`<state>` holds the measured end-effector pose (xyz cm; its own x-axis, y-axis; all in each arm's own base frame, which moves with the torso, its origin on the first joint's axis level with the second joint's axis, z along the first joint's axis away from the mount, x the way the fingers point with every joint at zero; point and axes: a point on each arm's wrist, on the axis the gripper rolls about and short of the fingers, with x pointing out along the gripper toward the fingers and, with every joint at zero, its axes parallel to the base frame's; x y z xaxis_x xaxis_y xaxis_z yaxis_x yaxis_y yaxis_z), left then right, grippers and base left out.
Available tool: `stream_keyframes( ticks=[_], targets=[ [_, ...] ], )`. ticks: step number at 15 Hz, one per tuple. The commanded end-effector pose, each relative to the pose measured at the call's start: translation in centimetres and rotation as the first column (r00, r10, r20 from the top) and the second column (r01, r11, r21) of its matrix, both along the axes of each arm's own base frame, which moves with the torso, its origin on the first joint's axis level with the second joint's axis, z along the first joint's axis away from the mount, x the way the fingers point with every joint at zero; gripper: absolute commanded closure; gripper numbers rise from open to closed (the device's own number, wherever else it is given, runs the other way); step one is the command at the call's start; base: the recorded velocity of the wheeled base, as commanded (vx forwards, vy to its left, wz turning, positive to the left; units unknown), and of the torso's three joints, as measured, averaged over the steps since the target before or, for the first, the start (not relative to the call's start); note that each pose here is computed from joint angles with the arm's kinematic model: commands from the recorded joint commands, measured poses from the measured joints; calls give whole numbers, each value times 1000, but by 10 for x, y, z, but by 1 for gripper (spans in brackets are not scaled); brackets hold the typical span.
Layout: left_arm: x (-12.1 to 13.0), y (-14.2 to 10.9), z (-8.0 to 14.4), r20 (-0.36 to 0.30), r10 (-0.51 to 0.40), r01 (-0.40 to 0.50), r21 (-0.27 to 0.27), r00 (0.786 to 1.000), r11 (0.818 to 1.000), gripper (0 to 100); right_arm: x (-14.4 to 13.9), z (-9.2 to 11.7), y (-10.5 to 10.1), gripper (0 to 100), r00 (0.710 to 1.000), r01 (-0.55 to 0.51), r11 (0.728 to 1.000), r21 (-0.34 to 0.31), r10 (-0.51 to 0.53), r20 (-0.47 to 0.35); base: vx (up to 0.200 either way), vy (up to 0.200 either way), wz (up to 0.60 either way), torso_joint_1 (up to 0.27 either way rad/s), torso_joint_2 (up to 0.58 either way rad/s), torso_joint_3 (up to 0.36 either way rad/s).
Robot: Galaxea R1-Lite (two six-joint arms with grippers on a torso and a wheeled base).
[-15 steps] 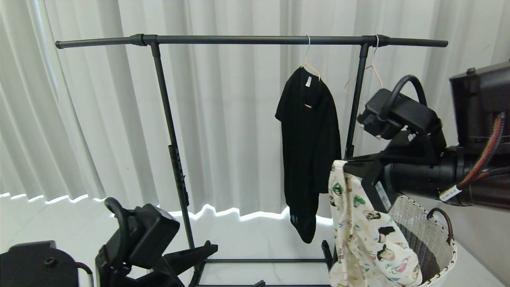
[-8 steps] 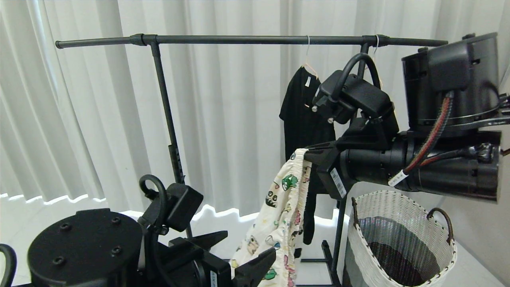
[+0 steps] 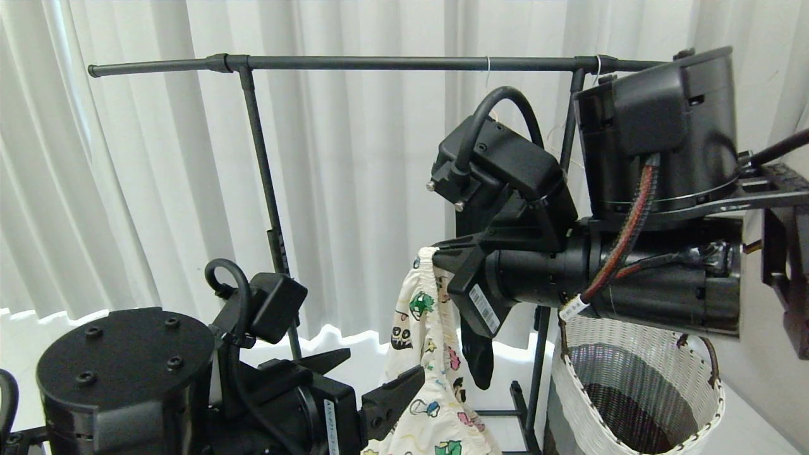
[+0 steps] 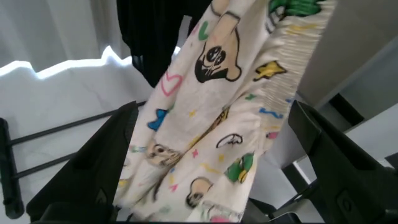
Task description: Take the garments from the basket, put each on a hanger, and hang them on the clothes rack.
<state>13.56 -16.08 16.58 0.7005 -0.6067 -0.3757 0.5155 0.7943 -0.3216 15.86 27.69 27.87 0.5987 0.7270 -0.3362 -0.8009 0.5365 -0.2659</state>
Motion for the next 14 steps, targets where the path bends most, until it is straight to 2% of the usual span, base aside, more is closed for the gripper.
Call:
stream_keyframes(
  ticks=[1, 5, 8, 10, 12, 13, 14],
  targets=[
    [-1, 0, 4, 11, -2, 2, -14, 1000, 1000, 0, 2, -1, 8, 100, 1000, -7, 1000, 1, 7, 1, 0, 0, 0, 0, 0, 0],
    [8, -9, 13, 28, 4, -3, -33, 1000, 999, 0, 1, 1, 10, 100, 1000, -11, 1000, 8, 11, 5, 0, 0, 0, 0, 0, 0],
    [16, -9, 5, 12, 51, -51, -4, 999, 999, 0, 1, 3, 9, 100, 1000, -10, 1000, 13, 10, 8, 0, 0, 0, 0, 0, 0],
    [24, -6, -2, 6, 114, -114, 31, 993, 993, 0, 0, 6, 9, 100, 1000, -11, 1000, 19, 11, 12, 0, 0, 0, 0, 0, 0],
    [31, 0, -16, 0, 203, -202, 96, 979, 975, 0, -2, 8, 10, 100, 1000, -18, 1000, 26, 17, 16, 0, 0, 0, 0, 0, 0],
    [30, 1, -17, 2, 203, -203, 103, 979, 974, 0, -2, 8, 10, 100, 1000, -18, 999, 27, 17, 17, 0, 0, 0, 0, 0, 0],
    [27, 4, -25, -2, 197, -194, 145, 980, 970, 0, -3, 9, 10, 100, 1000, -22, 999, 30, 22, 18, 0, 0, 0, 0, 0, 0]
  ],
)
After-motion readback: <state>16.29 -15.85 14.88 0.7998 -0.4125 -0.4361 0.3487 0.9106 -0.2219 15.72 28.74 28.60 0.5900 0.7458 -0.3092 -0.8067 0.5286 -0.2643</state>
